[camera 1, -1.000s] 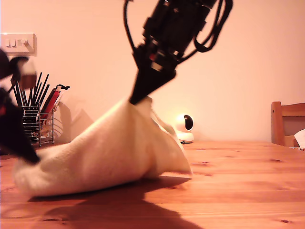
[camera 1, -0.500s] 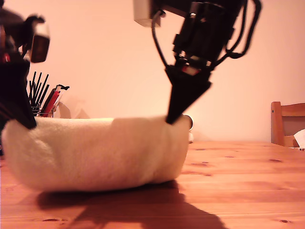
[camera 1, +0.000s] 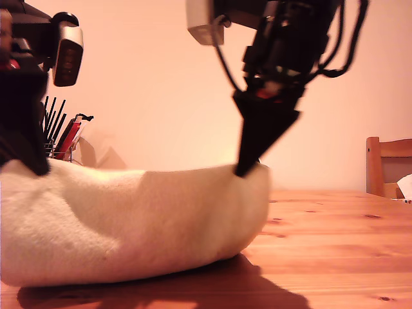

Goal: Fold the tea towel in front of you. After folding it, place it to the left side.

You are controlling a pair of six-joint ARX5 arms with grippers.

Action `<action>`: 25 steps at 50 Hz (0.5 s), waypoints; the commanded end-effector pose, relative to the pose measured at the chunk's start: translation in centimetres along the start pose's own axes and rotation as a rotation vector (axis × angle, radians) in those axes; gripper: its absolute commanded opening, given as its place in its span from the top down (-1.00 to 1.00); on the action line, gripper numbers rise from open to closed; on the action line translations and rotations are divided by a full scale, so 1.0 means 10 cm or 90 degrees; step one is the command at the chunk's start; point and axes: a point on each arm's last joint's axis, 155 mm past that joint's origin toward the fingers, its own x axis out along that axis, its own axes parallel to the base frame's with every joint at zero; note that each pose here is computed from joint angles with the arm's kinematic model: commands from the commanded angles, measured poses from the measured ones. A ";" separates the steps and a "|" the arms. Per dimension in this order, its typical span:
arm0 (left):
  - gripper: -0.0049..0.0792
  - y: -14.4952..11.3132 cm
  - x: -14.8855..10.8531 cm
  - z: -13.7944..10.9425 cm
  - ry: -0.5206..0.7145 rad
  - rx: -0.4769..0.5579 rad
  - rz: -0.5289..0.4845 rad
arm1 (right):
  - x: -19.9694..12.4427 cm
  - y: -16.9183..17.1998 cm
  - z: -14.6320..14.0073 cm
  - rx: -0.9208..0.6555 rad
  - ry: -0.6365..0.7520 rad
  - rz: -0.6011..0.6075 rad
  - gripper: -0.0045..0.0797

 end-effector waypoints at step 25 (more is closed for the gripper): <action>0.93 0.59 -0.01 0.21 -0.049 0.003 0.107 | 0.38 -0.46 0.13 0.036 -0.073 -0.034 0.92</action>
